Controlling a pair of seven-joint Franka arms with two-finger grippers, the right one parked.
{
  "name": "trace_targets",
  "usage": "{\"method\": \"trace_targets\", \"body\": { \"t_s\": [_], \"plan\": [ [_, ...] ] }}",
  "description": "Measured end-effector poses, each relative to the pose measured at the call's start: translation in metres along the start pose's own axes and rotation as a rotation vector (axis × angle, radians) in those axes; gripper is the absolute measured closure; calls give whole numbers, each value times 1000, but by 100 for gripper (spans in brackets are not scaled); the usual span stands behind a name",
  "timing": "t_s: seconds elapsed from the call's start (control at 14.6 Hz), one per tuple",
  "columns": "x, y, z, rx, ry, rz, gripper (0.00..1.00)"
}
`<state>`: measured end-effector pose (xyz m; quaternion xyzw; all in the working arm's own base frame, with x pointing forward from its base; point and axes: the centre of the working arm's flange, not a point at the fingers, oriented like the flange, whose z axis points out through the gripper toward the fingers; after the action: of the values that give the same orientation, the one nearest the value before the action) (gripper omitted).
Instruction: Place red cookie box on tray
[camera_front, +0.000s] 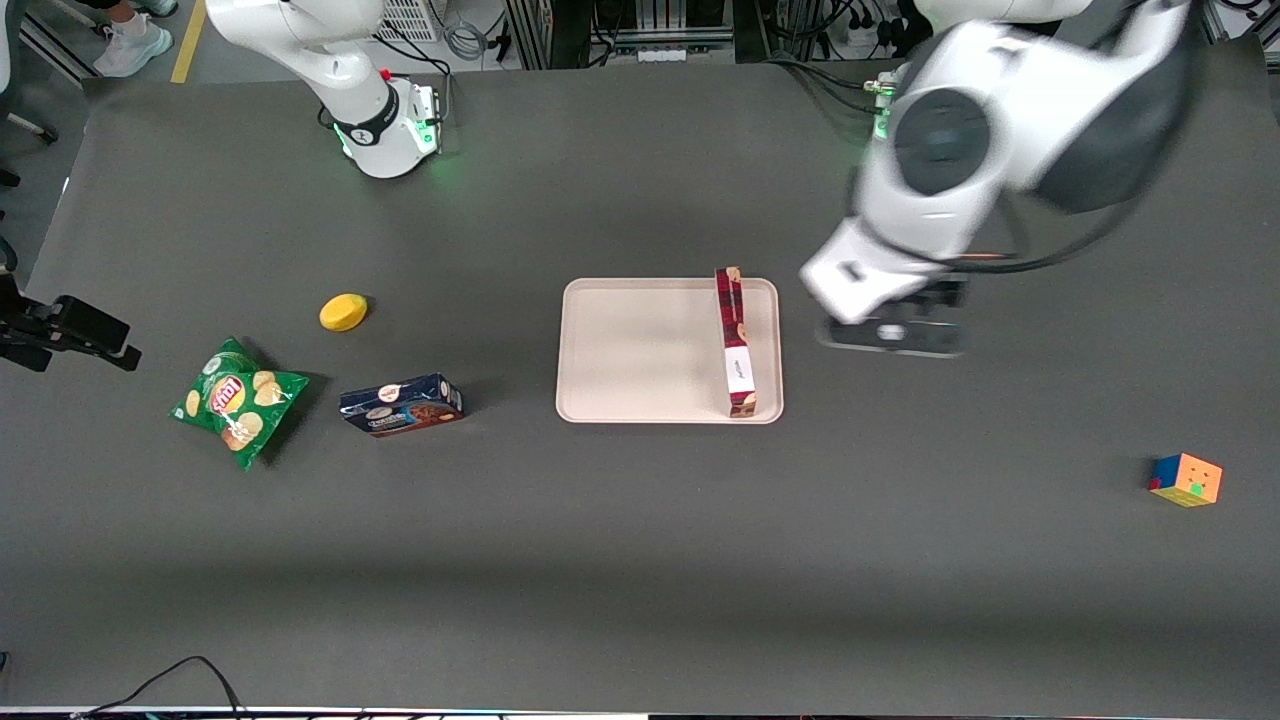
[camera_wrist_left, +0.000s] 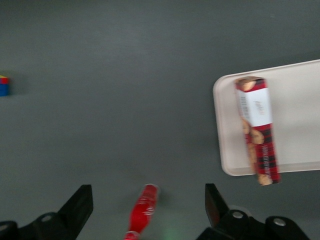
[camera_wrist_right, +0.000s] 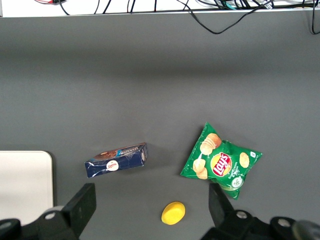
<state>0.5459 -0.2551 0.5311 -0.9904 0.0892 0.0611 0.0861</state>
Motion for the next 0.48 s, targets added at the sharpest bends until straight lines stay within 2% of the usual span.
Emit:
{"method": "trace_targets", "body": {
  "t_s": [0.2, 0.41, 0.48],
  "plan": [
    [-3, -111, -11, -24, 22, 2, 0],
    [-10, -164, 14, -41, 103, -51, 0],
    [-15, -171, 22, -43, 116, -62, 0]
  ]
}}
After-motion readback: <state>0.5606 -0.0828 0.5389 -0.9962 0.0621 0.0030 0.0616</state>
